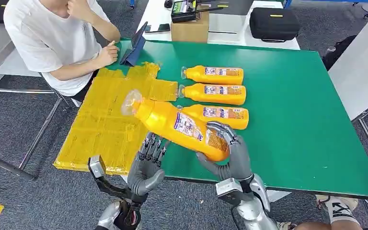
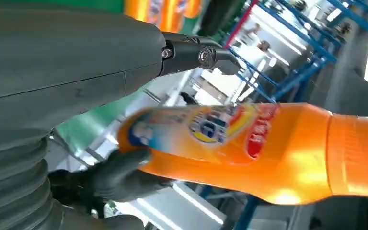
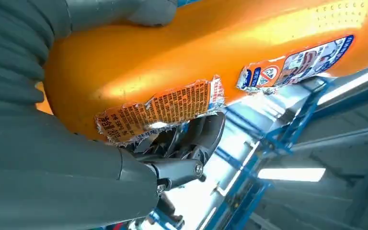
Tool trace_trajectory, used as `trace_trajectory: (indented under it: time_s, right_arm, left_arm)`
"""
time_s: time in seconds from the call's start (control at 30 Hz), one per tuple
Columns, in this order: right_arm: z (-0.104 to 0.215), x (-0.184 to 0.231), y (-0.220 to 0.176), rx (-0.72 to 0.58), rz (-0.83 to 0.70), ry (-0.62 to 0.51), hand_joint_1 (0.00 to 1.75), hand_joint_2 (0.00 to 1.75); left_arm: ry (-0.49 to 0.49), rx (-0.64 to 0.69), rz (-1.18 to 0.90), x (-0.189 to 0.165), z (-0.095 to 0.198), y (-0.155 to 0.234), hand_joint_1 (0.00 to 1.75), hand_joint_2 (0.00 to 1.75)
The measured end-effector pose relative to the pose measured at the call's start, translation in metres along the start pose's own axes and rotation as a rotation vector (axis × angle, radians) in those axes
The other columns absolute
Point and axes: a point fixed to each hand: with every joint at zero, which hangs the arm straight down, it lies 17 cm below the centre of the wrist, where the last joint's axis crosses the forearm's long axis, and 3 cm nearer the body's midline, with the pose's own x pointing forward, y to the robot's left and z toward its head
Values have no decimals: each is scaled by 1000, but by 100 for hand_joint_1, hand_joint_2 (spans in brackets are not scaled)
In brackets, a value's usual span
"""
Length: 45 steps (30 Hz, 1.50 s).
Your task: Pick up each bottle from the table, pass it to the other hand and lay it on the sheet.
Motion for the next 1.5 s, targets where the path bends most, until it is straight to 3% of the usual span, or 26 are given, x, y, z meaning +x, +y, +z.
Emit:
trace_trajectory:
  time_s: [0.47, 1.03, 1.07, 1.1, 1.2, 1.27, 1.3, 1.33, 1.5]
  right_arm:
    - [-6, 38, 58, 101, -143, -42, 169, 175]
    - [-1, 43, 92, 180, -211, -18, 166, 175]
    - [-1, 43, 93, 184, -212, -17, 169, 175]
    - [-1, 42, 94, 187, -214, -13, 169, 175]
    - [0, 40, 97, 196, -221, -5, 141, 175]
    - [0, 40, 98, 200, -228, -3, 44, 175]
    - [0, 40, 99, 203, -231, -2, 7, 175]
    - [0, 40, 100, 205, -234, 0, 0, 175]
    - [2, 38, 105, 220, -257, 17, 0, 175]
  left_arm:
    - [-120, -67, -94, 38, -19, -21, 0, 175]
    - [-129, -102, -72, 40, -18, -29, 2, 175]
    - [-130, -103, -70, 40, -18, -29, 72, 175]
    - [-131, -105, -68, 40, -18, -30, 175, 175]
    - [-139, -115, -42, 43, -17, -31, 175, 175]
    - [-143, -122, -28, 44, -16, -32, 175, 175]
    - [-143, -126, -25, 45, -16, -33, 175, 175]
    - [-146, -131, -20, 45, -16, -34, 175, 175]
    - [-157, -158, 9, 49, -13, -38, 175, 175]
